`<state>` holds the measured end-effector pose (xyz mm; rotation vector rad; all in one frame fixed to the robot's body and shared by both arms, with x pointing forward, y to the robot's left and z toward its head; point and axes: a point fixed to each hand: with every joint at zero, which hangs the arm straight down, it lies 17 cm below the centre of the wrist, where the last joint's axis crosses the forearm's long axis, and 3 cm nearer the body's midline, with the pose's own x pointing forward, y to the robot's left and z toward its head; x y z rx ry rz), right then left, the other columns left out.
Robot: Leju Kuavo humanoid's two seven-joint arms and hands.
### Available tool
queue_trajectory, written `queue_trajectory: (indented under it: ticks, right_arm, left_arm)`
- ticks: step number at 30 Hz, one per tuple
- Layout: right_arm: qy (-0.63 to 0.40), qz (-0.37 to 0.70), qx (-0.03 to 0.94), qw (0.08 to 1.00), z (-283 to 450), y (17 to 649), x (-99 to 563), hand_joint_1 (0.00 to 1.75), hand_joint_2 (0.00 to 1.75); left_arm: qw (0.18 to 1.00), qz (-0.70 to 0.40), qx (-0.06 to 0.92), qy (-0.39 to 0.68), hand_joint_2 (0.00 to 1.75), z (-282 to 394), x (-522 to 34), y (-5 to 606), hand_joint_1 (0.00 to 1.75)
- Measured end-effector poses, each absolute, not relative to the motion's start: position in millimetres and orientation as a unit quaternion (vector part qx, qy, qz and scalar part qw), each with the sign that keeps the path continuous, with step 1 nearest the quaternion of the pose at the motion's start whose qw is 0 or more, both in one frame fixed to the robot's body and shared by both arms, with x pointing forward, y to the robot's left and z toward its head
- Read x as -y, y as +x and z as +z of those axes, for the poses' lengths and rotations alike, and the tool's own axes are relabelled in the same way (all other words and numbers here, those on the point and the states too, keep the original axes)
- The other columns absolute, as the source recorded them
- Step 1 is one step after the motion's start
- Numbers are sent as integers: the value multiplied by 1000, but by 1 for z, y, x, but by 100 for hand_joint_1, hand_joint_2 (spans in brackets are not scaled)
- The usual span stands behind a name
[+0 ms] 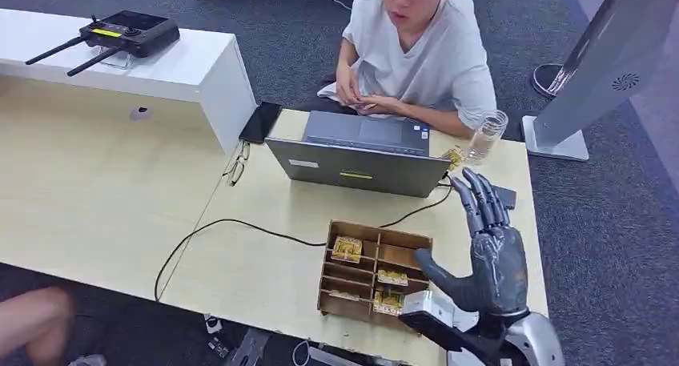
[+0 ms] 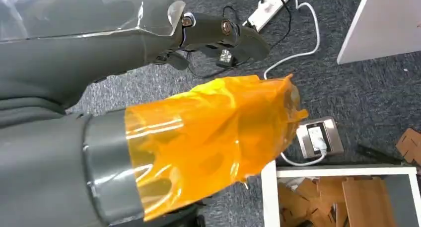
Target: Pass the card to the sensor for recognition and then transmit it.
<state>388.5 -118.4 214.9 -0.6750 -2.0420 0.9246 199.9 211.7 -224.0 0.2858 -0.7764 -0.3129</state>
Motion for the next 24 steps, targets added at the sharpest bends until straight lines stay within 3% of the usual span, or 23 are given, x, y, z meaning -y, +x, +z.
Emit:
queue_trajectory:
  ticks: [24]
  right_arm:
    - [-227,417,768,430,158,362,81,0,175]
  left_arm:
    - [906,-149,372,139,0,-224,-212,201,0]
